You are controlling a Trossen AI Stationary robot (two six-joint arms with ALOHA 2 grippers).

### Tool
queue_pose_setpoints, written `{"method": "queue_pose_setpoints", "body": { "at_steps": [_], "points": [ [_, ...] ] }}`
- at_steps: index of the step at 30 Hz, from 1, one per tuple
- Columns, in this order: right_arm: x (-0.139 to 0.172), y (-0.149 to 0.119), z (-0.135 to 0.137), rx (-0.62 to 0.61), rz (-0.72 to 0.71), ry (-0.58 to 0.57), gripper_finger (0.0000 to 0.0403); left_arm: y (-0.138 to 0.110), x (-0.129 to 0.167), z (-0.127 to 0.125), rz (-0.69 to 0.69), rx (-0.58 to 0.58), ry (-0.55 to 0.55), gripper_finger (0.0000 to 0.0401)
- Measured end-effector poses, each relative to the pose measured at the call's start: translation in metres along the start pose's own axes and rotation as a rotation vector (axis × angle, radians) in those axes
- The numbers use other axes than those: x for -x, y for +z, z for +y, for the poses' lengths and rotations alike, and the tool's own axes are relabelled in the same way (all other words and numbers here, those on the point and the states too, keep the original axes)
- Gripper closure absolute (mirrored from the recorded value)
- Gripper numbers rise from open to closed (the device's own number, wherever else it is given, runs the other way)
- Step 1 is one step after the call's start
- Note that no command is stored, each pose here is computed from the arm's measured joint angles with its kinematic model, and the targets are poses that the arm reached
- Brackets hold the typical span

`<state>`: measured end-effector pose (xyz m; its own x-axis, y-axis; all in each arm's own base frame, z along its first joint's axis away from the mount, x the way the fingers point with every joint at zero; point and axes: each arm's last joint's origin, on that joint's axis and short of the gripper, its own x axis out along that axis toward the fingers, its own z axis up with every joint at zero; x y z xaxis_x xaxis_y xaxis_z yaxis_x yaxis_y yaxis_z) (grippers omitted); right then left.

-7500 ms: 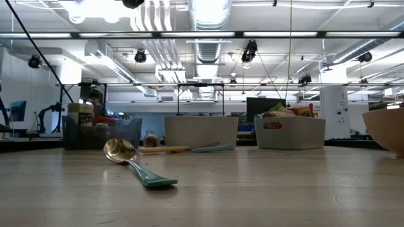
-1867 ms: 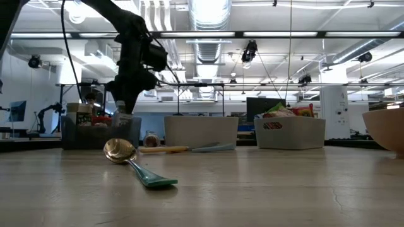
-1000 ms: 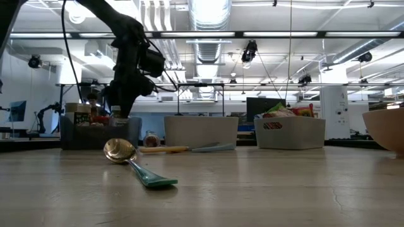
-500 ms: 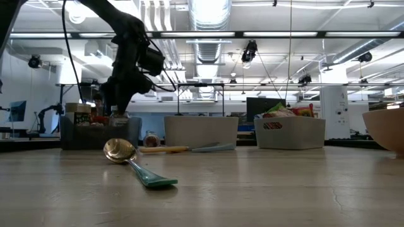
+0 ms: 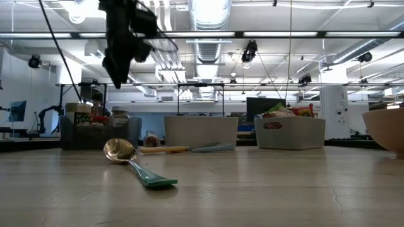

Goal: Pick & Place Food Item
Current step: Put the green spoon into the right gray bin

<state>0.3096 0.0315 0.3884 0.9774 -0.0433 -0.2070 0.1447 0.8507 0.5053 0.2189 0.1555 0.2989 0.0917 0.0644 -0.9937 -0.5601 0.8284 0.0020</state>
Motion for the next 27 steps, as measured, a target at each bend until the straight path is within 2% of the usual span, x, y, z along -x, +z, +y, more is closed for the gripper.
{"method": "queue_pose_setpoints", "body": {
  "at_steps": [5, 11, 16, 21, 25, 27],
  "points": [
    [0.0, -0.003, -0.002, 0.001, 0.029, -0.02, 0.0025, -0.022, 0.028, -0.032, -0.106, -0.104, -0.031, 0.0051],
    [0.001, -0.01, -0.006, -0.047, 0.096, -0.067, 0.0025, -0.043, 0.044, -0.072, -0.179, -0.109, -0.092, 0.0051],
    [0.002, -0.016, -0.006, -0.073, 0.143, -0.089, 0.0025, -0.053, 0.037, -0.11, -0.183, -0.111, -0.162, 0.0051],
    [0.003, -0.02, -0.002, -0.079, 0.162, -0.085, 0.0025, -0.064, 0.021, -0.147, -0.202, -0.143, -0.285, 0.0051],
    [0.004, -0.022, 0.001, -0.075, 0.171, -0.076, 0.0025, -0.072, 0.008, -0.175, -0.258, -0.225, -0.405, 0.0051],
    [0.004, -0.023, 0.003, -0.072, 0.175, -0.071, 0.0025, -0.075, 0.002, -0.192, -0.331, -0.314, -0.483, 0.0051]
  ]
}}
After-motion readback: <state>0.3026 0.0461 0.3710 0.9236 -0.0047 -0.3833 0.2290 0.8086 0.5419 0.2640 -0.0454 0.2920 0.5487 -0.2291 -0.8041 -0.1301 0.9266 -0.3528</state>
